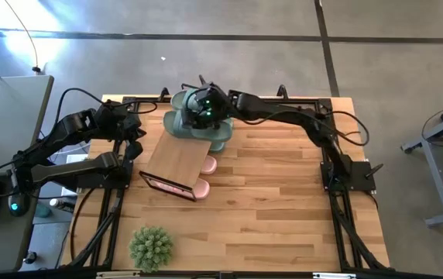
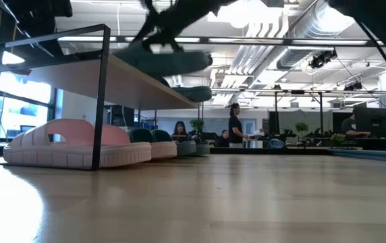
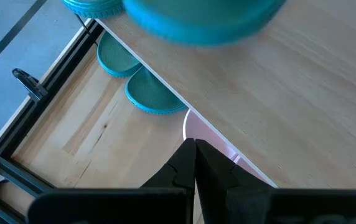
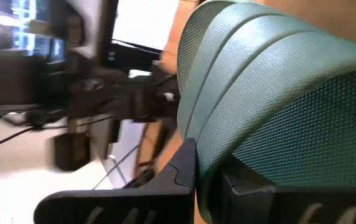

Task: Pick and place slides into the shelf
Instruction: Put the green slide on the shelf

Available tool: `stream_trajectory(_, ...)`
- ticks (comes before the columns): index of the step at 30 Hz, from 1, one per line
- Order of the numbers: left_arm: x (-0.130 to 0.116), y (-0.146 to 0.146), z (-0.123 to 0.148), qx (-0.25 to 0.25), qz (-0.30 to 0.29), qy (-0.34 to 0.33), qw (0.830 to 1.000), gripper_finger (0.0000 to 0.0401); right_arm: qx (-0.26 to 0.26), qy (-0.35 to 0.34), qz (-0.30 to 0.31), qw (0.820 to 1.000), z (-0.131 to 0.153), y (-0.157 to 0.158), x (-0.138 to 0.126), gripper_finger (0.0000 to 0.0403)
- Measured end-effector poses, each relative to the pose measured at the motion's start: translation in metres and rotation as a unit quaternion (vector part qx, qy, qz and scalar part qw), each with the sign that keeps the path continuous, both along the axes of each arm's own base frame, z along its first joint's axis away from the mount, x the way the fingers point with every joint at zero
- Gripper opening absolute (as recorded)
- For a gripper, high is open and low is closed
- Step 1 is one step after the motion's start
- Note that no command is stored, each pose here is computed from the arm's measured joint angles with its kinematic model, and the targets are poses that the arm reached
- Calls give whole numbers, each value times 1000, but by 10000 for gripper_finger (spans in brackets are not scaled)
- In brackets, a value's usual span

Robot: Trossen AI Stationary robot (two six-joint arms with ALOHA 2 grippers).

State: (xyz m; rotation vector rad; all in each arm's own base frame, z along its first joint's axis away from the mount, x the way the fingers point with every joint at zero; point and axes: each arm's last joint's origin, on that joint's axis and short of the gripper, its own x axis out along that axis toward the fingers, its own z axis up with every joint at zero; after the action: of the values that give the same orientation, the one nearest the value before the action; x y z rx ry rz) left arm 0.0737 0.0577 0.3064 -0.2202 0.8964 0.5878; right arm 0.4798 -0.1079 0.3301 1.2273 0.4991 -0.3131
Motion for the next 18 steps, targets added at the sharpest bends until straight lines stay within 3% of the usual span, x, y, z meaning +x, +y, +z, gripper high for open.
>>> stream_trajectory(10, 0, 0, 0, 0, 0, 0, 1000, 1, 9, 11, 1, 1000, -30, -14, 14, 0)
stream_trajectory(18, 0, 0, 0, 0, 0, 0, 1000, 1, 14, 5, -32, 999, -28, -34, 9, 0)
